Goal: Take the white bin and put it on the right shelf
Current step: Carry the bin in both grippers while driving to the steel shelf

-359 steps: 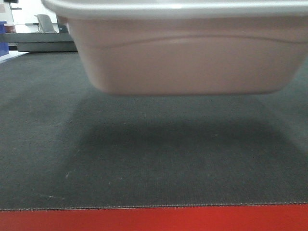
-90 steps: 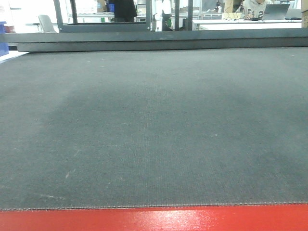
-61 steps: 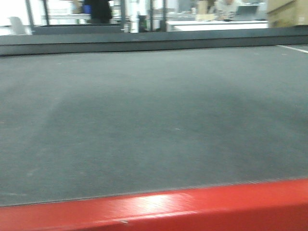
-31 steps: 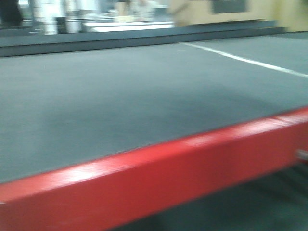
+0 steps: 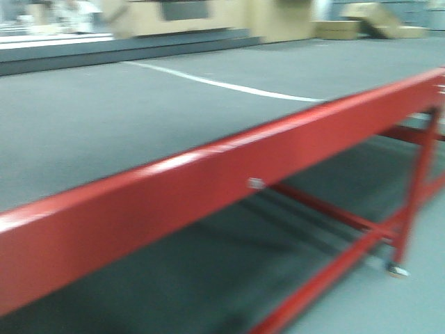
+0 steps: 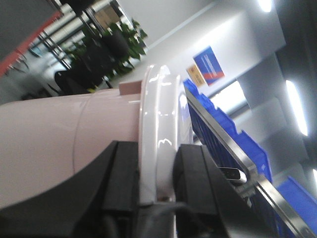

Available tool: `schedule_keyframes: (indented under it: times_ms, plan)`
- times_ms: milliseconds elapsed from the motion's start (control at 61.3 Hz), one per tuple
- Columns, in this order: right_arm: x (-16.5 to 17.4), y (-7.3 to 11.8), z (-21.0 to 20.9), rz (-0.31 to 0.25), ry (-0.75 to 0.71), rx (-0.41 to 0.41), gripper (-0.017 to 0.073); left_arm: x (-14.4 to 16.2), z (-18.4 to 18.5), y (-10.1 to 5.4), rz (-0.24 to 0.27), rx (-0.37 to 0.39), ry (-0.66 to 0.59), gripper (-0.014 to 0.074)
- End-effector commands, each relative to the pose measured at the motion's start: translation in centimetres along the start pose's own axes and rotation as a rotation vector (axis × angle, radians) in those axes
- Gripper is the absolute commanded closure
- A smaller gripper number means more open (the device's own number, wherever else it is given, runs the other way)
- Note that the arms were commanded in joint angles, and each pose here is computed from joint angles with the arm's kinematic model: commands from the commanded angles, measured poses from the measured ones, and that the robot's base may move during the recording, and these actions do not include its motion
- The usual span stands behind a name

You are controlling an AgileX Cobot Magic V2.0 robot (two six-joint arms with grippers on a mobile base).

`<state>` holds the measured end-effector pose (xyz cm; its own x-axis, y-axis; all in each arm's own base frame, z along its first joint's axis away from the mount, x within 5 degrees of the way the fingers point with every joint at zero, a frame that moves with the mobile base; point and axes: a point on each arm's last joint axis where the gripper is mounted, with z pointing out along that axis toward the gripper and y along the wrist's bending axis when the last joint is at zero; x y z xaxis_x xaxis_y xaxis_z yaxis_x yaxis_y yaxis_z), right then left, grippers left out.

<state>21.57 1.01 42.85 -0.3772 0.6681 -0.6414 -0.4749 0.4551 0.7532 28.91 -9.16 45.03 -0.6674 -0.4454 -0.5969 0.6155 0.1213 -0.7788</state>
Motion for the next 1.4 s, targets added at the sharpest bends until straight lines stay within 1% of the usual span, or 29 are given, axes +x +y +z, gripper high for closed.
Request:
schedule_keyframes:
  times_ms: [0,1387]
  plan:
    - [0.68,5.06,-0.74,0.027,0.087,-0.334,0.0443,1.7,0.14,-4.48,0.071,0.219,0.159,0.072]
    - [0.68,5.06,-0.74,0.027,0.087,-0.334,0.0443,1.7,0.14,-4.48,0.071,0.219,0.159,0.072]
